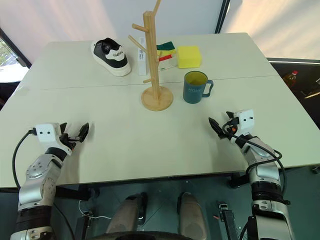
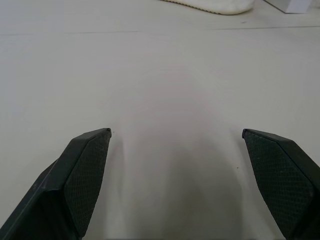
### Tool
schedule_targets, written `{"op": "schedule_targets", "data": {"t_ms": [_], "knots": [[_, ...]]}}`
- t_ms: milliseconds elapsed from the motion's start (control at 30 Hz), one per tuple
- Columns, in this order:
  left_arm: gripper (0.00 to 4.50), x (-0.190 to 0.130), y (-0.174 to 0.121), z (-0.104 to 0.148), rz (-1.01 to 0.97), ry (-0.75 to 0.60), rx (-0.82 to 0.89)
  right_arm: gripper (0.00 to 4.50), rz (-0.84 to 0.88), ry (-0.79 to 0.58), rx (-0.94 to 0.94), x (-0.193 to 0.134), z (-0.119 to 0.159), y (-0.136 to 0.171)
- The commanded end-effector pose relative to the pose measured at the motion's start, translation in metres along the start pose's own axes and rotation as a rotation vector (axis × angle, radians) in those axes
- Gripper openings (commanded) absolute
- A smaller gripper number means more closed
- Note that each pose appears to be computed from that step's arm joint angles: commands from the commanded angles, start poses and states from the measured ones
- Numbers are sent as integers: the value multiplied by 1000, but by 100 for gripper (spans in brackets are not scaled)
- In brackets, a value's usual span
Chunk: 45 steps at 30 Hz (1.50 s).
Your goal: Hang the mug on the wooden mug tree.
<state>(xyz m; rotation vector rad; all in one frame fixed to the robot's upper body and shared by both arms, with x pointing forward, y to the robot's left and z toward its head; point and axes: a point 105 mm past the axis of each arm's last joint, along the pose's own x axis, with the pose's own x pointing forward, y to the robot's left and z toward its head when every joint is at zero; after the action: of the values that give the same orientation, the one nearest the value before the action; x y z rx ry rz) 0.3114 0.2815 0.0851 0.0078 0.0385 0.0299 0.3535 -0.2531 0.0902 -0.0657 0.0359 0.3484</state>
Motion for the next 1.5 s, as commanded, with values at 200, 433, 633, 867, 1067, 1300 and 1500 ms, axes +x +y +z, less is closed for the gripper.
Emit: {"op": "schedule_targets", "data": {"t_ms": [200, 433, 633, 867, 1067, 1300, 1500], "knots": [[450, 1, -11, 11, -47, -45, -5, 444, -14, -63, -29, 6, 21, -2], [450, -1, -54, 29, -259, -120, -8, 444, -69, -90, -65, 13, 33, -9], [450, -14, -115, 47, -597, -183, 6, 444, -151, -121, -92, 28, 48, -22], [450, -26, -158, 60, -810, -208, 21, 444, -181, -88, -132, 54, 55, -31], [450, -28, -167, 70, -838, -232, 14, 444, -159, -67, -142, 70, 55, -28], [450, -32, -170, 74, -865, -238, 26, 444, -157, -56, -139, 82, 55, -25], [450, -32, -172, 74, -872, -237, 28, 444, -128, -52, -112, 94, 58, -15]]}}
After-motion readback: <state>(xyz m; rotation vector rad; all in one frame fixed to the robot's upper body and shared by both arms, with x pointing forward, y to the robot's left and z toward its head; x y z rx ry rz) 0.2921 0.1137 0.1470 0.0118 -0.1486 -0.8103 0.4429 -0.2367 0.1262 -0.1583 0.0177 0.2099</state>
